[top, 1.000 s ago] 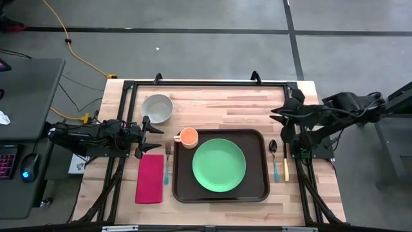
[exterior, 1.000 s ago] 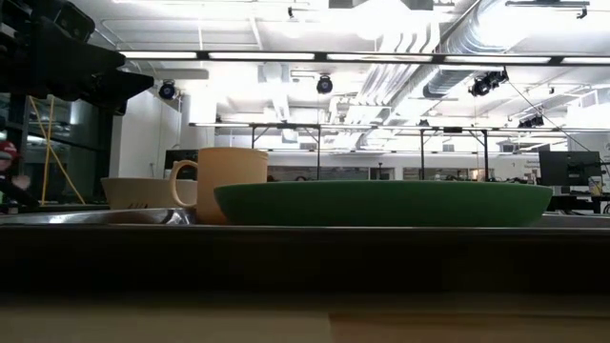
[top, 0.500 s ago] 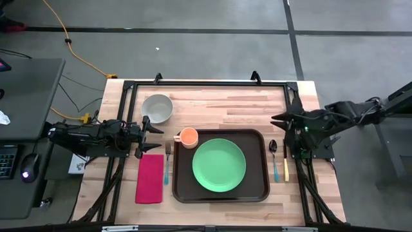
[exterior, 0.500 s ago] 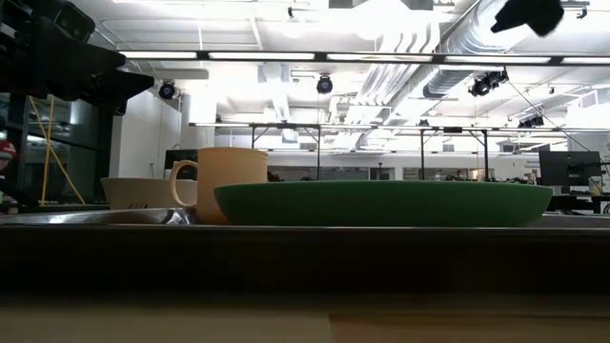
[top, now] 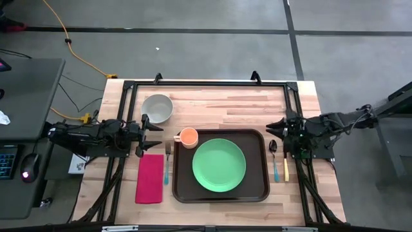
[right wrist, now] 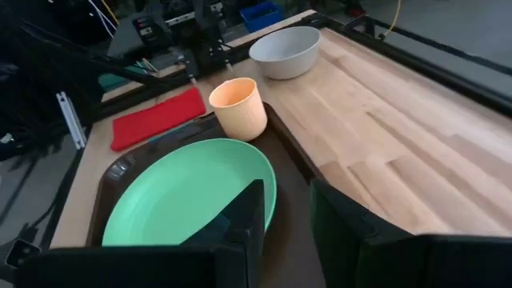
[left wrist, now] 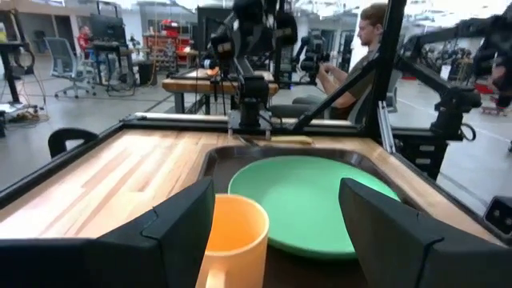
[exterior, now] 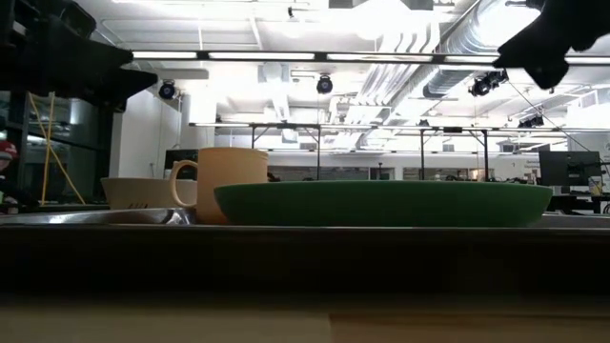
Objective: Set up tray
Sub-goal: Put the gray bowl on top of the green plate on the brown serving tray
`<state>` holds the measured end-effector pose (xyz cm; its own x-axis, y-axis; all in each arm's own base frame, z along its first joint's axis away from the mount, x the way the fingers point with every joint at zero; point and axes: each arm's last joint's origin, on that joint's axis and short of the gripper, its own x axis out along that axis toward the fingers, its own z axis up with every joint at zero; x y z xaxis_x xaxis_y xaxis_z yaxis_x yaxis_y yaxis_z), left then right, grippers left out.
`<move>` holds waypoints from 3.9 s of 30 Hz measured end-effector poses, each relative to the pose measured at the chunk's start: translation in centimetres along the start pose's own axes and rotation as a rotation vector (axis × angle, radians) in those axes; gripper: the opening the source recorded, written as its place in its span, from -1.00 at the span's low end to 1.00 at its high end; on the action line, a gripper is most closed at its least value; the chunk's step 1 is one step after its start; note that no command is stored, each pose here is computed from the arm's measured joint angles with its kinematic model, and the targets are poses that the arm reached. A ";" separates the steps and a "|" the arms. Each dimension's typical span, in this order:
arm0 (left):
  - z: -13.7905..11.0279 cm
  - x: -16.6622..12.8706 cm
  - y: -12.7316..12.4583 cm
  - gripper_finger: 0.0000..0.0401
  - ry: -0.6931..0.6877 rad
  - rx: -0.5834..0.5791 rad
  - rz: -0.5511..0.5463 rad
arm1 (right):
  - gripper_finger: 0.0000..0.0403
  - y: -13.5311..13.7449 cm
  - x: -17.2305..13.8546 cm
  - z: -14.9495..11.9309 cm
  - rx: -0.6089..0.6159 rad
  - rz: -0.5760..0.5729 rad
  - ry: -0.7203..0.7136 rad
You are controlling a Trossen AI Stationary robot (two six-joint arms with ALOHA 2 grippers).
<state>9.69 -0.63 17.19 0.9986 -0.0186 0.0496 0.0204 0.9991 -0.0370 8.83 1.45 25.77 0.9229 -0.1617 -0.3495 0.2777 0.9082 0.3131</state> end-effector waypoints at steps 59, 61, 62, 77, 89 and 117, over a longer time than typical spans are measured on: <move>12.5 4.3 0.5 0.49 0.878 -0.125 0.517 | -0.61 -1.1 4.7 -6.8 0.097 0.118 -0.056; 12.4 5.0 1.1 0.49 0.908 -0.138 0.558 | -0.61 -1.1 4.7 -6.8 0.097 0.118 -0.056; 12.2 5.2 1.5 0.49 0.925 -0.148 0.577 | -0.61 -1.1 4.7 -6.8 0.097 0.118 -0.056; 10.2 5.6 8.9 0.49 1.133 -0.308 0.503 | -0.61 -1.0 4.7 -6.8 0.096 0.131 -0.049; 8.1 6.2 11.9 0.49 1.218 -0.417 0.379 | -0.61 -1.0 4.7 -6.8 0.096 0.131 -0.049; 3.5 7.5 13.2 0.49 1.295 -0.481 0.314 | -0.61 -1.2 4.7 -6.7 0.100 0.071 -0.083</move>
<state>17.27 12.51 20.55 0.2974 -0.0846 -0.9510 -0.4554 0.8629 -0.2191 11.08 2.20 17.79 0.9590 -0.1333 -0.2500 0.2319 0.8764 0.4222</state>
